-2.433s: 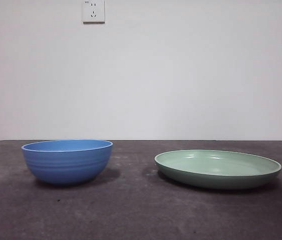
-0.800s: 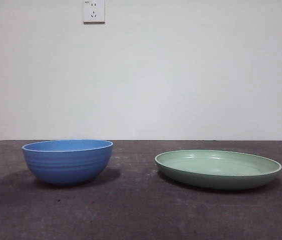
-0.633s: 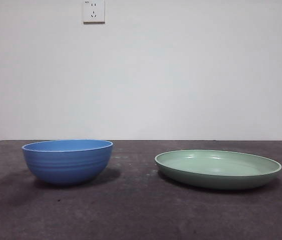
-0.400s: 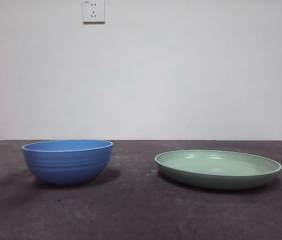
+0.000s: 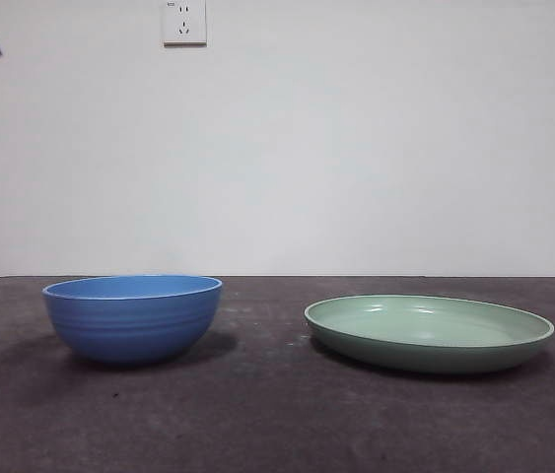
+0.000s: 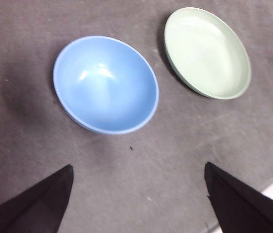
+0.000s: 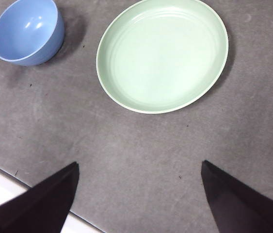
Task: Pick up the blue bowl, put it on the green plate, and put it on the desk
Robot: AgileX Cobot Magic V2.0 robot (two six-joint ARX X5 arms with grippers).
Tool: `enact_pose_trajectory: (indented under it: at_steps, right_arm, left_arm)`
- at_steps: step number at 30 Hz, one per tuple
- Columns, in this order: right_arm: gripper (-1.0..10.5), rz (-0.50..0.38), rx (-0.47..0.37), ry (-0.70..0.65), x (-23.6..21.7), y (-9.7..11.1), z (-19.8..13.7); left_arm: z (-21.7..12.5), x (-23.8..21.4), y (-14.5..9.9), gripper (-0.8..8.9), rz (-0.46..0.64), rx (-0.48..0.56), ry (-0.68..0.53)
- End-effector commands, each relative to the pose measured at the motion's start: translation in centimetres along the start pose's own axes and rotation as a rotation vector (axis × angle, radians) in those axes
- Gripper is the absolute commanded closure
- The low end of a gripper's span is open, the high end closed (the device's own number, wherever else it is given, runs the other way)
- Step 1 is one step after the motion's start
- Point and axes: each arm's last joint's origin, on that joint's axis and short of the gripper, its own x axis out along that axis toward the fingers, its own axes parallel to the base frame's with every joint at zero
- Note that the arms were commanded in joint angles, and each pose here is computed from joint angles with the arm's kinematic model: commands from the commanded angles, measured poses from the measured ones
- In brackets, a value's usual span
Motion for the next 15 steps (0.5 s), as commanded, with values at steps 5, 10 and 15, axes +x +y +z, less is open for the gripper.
enact_pose_trajectory:
  at_steps: [5,10,15]
  right_arm:
    - [5.4,0.004,0.002,-0.016,-0.3,0.2,0.4]
    - [5.4,0.004,0.002,-0.016,-0.3,0.2,0.4]
    - [5.4,0.003,0.001,-0.017,-0.3,0.2,0.4]
  left_arm:
    - [3.5,3.2,0.4,3.78,0.118,0.011,0.059]
    - [5.8,6.7,1.2,3.78,0.202,0.025,0.120]
    - [7.3,11.8,2.8,3.79,0.277,0.032,0.183]
